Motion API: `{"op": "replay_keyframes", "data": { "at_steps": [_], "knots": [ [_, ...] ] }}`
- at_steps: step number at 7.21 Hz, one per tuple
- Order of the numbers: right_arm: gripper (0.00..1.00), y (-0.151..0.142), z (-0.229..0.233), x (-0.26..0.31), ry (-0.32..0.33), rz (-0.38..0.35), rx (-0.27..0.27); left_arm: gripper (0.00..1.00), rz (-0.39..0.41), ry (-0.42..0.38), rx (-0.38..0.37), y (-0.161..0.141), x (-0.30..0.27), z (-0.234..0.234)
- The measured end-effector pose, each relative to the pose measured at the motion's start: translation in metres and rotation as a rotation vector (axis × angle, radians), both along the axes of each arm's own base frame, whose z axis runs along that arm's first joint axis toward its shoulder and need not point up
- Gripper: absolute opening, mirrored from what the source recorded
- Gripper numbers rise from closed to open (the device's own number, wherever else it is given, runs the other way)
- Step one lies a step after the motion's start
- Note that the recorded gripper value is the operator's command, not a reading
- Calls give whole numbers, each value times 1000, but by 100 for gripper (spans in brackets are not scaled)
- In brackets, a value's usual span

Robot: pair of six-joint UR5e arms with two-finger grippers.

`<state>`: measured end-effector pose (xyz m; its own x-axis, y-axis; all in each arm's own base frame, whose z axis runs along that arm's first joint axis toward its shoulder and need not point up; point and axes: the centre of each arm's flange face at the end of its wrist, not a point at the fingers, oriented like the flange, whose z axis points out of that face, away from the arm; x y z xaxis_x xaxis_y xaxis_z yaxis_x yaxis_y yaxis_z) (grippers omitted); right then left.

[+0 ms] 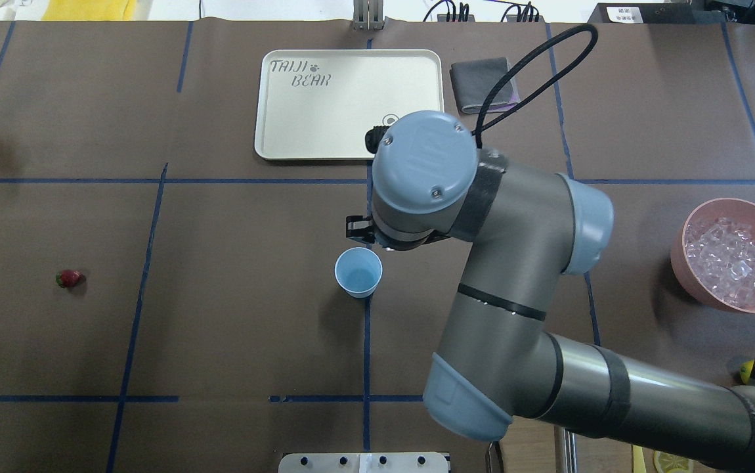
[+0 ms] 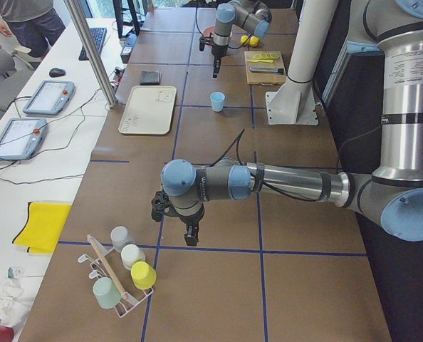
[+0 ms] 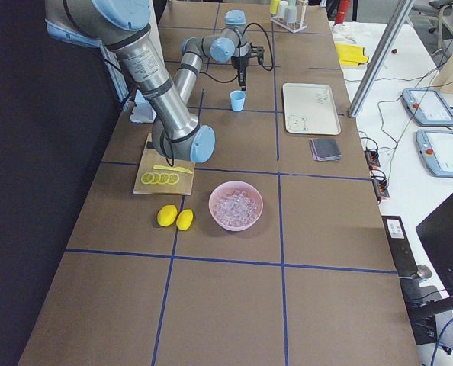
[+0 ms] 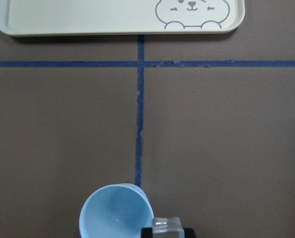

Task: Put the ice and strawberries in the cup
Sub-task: 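Carry the ice cube with the right gripper over the blue cup and release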

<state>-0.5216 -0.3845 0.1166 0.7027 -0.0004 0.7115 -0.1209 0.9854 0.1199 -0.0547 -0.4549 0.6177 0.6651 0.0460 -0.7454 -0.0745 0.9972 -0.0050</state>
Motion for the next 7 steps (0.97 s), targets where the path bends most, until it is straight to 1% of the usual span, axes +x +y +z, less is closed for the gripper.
{"op": "replay_keyframes", "data": {
  "at_steps": [1, 2, 3, 7],
  "knots": [
    [5, 10, -2, -24, 20, 3, 5, 100, 0, 0, 0, 0, 0, 0],
    [37, 13, -4, -43, 37, 3, 4, 100, 0, 0, -1, 0, 0, 0],
    [99, 13, -5, -55, 44, 3, 3, 100, 1, 1, -1, 0, 0, 0],
    [99, 13, -6, -62, 16, -4, 39, 100, 2, 3, 0, 0, 1, 0]
  ]
}}
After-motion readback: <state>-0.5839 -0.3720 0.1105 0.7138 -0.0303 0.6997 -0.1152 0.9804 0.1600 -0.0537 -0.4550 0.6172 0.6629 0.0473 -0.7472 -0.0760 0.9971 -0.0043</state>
